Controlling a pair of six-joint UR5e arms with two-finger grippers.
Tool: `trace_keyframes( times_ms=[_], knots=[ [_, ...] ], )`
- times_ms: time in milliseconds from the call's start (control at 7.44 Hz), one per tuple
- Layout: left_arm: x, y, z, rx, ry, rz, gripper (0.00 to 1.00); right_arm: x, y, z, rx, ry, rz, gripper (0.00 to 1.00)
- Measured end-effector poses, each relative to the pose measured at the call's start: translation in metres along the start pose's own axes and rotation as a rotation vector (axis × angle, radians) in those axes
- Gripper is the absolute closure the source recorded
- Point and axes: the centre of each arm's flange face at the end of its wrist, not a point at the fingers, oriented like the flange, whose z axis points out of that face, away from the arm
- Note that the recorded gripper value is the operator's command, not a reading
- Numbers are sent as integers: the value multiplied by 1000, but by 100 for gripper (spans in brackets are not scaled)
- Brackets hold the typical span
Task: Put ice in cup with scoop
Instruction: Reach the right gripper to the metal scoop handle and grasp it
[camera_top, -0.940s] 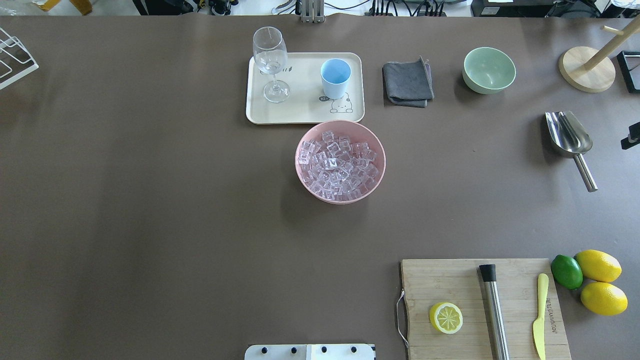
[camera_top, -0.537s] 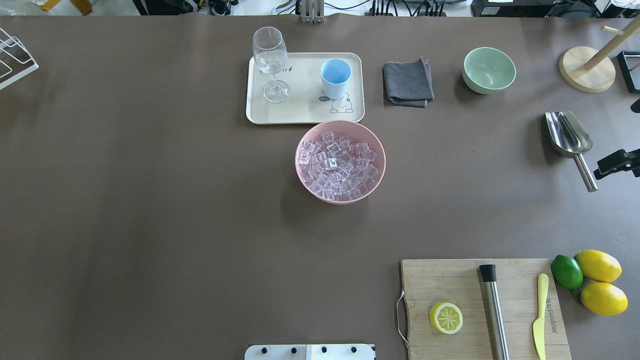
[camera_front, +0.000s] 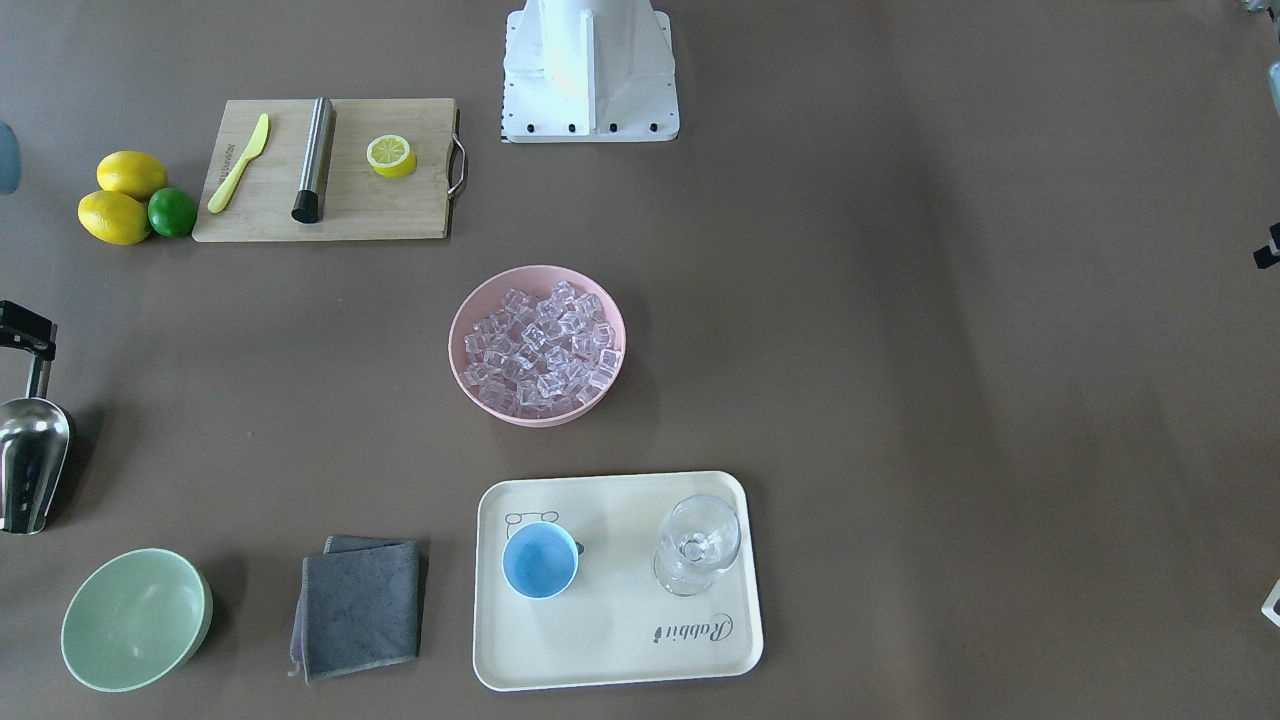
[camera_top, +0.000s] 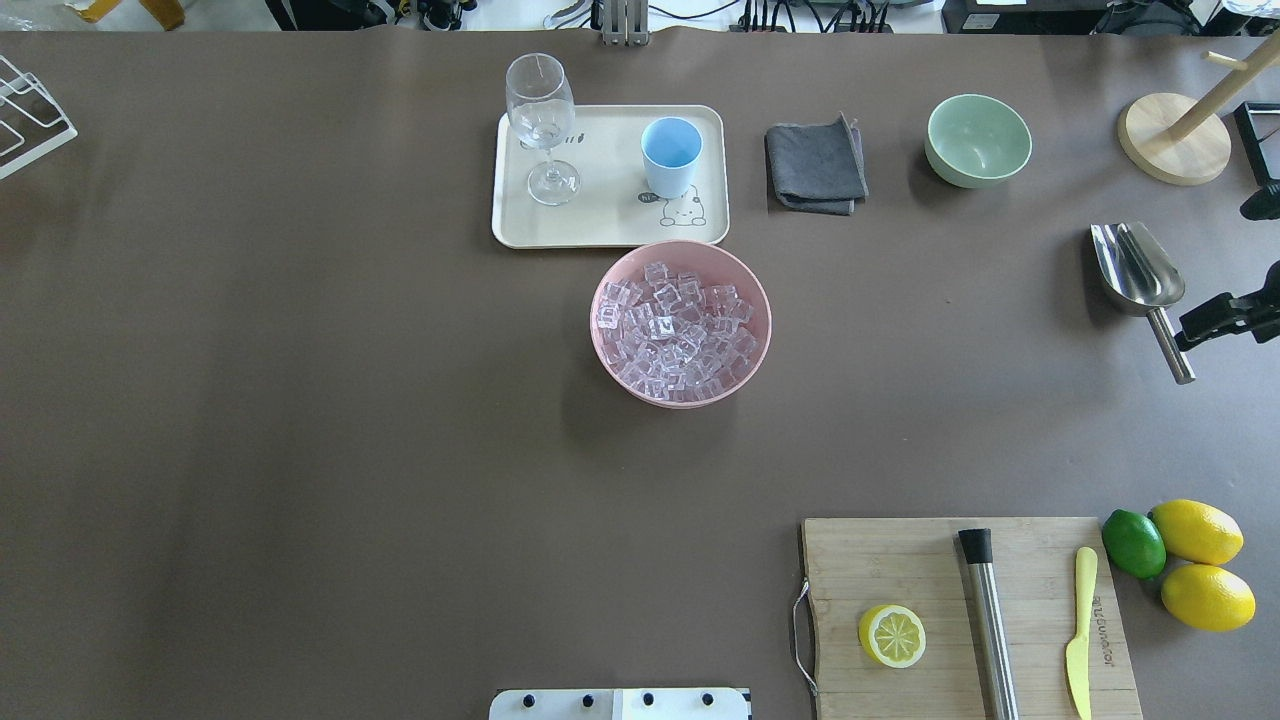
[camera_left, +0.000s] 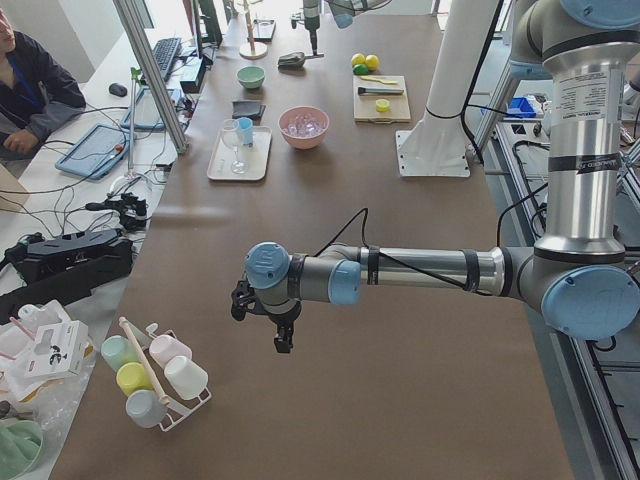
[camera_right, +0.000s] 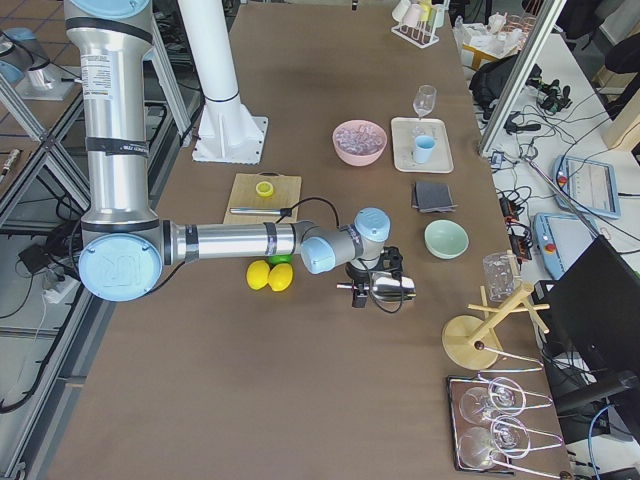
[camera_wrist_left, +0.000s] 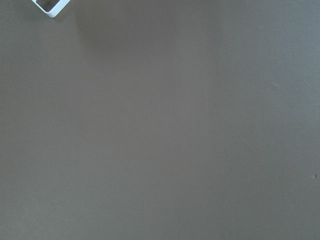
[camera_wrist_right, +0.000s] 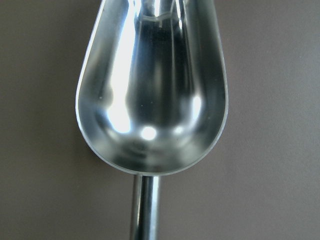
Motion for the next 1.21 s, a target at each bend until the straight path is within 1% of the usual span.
trace_keyframes(
  times_ms=[269,537,672,806,940,1209],
  knots=[
    [5,-1,6,-13,-1,10,1,4,1,16,-31,3,6,1],
    [9,-2,10,-21,-1,20,1,-5,0,24,-48,3,-2,2],
    [12,-4,10,-20,0,24,1,-10,-3,24,-47,0,-8,54],
    [16,-6,9,-17,1,31,1,-14,-5,24,-46,-1,-11,98],
    [28,-11,12,-24,3,55,1,-15,-6,23,-45,-2,-13,100],
    [86,-30,20,-36,15,166,1,-13,-3,25,-52,-3,-9,100]
  ],
)
